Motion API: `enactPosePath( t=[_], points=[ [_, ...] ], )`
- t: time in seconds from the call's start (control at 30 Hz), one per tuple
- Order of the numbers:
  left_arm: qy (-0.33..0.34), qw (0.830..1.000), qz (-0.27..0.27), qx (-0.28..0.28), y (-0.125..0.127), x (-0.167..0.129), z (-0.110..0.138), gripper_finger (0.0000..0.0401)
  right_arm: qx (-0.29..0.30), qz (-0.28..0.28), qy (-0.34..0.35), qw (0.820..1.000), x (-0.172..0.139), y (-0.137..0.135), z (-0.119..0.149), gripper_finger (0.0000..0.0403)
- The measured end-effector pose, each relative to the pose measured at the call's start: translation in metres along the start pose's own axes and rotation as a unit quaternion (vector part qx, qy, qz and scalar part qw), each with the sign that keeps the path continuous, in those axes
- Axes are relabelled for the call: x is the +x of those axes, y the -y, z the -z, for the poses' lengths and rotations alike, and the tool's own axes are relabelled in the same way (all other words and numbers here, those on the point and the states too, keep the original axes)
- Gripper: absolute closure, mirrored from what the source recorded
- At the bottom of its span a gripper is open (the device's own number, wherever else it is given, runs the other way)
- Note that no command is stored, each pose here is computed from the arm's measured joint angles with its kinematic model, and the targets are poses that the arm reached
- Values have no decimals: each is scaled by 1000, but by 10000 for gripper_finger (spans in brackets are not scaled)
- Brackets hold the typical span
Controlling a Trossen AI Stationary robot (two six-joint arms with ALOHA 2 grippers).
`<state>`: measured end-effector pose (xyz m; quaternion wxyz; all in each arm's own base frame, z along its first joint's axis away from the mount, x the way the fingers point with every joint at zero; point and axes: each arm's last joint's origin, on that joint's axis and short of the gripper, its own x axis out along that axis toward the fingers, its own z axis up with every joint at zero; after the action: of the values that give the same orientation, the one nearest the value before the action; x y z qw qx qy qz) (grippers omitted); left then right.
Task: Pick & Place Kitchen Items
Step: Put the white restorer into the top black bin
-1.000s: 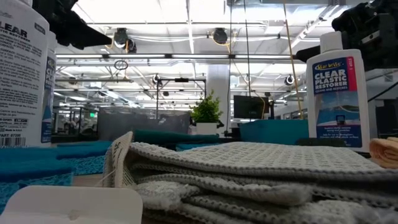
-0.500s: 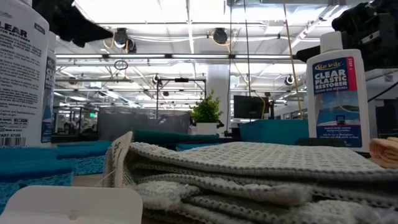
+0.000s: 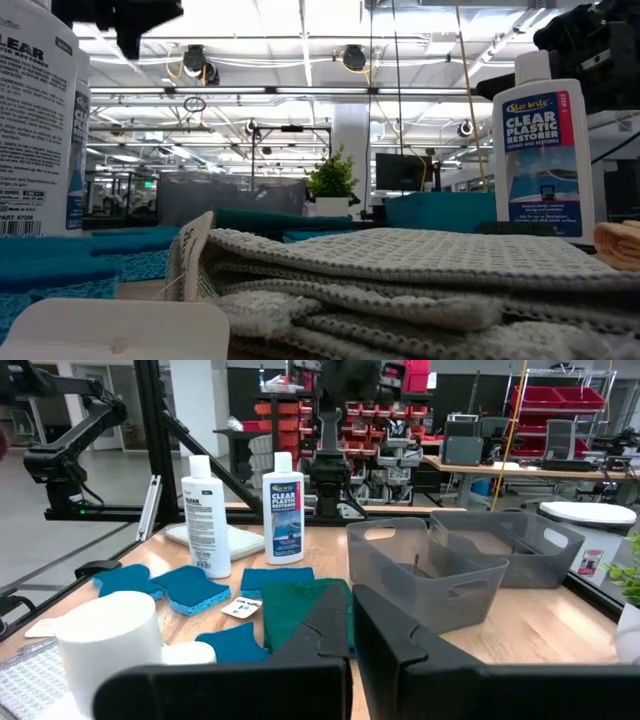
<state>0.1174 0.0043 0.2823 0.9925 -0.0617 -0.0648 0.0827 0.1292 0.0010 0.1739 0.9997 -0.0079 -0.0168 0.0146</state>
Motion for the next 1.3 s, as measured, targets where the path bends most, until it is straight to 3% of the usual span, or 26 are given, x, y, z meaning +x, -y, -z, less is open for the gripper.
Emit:
enactPosePath(
  t=[0.1,0.2,0.3,0.4,0.57,0.67,1.0,1.3],
  points=[
    [-50,998,37,8,6,1,-16,231,0,0,0,1000,0,0,0,403],
    [-158,984,86,19,16,4,-25,173,0,0,0,1000,0,0,0,403],
    [-264,959,100,20,24,8,-25,141,0,0,0,1000,0,0,0,403],
    [-326,939,109,8,33,13,-20,129,0,0,0,1000,0,0,0,403],
    [-402,908,116,-17,45,13,-5,129,0,0,0,1000,0,0,0,403],
    [-422,899,114,-40,52,13,-1,140,0,0,0,1000,0,0,0,403],
    [-465,880,81,-53,61,6,9,188,0,0,0,1000,0,0,0,403],
    [-478,876,39,-41,61,2,13,209,0,0,0,1000,0,0,0,403]
  ],
)
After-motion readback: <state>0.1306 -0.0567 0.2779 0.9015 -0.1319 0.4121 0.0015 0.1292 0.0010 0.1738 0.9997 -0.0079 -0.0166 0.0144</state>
